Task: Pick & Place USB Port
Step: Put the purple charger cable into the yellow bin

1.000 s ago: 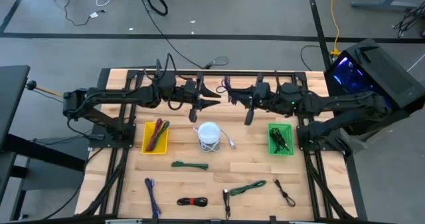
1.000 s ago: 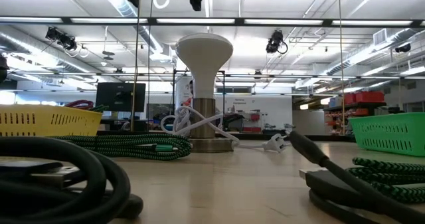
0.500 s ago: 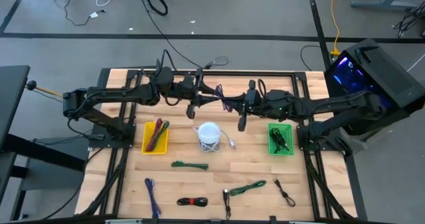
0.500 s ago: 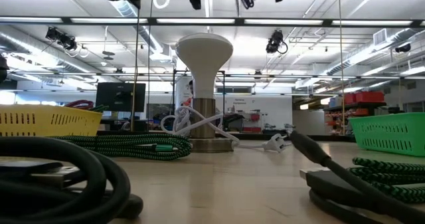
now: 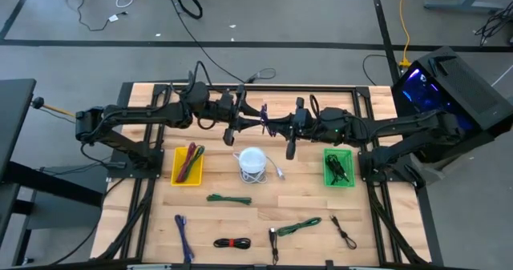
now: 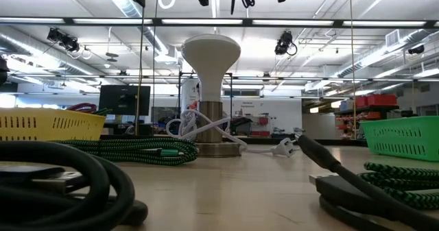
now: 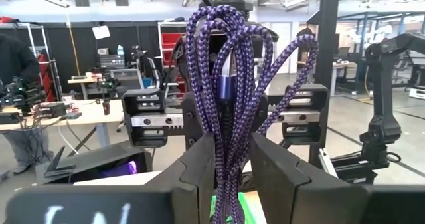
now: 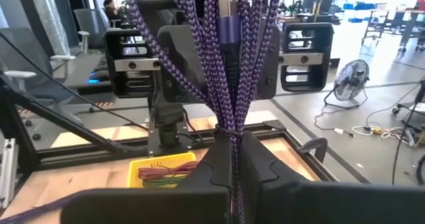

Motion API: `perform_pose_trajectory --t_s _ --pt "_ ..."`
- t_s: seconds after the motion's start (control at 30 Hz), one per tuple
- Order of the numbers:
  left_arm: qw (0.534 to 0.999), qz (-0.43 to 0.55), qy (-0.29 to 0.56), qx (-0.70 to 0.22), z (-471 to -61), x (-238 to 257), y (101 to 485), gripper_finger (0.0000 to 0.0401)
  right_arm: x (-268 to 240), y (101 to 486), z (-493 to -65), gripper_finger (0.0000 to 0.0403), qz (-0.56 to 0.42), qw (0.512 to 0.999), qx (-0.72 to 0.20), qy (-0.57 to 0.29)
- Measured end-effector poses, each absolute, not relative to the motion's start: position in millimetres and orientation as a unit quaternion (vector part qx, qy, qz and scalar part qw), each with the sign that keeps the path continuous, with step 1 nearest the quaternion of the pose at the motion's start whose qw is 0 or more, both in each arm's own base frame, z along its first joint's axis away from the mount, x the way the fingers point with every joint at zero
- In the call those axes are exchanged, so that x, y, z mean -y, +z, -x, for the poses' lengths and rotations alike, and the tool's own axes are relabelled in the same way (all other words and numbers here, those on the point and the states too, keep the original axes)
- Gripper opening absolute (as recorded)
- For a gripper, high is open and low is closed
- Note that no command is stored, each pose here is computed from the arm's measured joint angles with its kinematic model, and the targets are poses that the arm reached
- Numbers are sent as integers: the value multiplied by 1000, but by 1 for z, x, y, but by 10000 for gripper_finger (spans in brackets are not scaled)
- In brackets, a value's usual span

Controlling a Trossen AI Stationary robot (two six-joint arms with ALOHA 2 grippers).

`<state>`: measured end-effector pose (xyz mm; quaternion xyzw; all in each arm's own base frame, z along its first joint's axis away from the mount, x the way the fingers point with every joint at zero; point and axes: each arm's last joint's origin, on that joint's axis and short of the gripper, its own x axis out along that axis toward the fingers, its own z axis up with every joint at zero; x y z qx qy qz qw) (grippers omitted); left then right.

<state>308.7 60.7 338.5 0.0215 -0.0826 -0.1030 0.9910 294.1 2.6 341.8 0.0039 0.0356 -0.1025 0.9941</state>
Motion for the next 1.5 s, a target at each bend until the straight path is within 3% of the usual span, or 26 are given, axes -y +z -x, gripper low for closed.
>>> perform_pose_trajectory --t_s 0.73,1.17,1.27,1.37,1.5 --pt "994 -16 -55 88 -312 -50 339 103 -2 341 -296 2 -14 994 -29 -102" --pt "997 -19 -12 67 -314 -52 334 163 -3 341 -297 5 -14 995 -27 -98" --pt "997 -20 -14 67 -314 -52 334 122 -3 341 -297 5 -14 995 -27 -99" --pt "997 -33 -14 69 -314 -52 335 35 -3 341 -296 5 -13 994 -28 -101" --pt "996 -42 -12 74 -313 -52 336 24 -3 341 -296 6 -12 994 -30 -101"
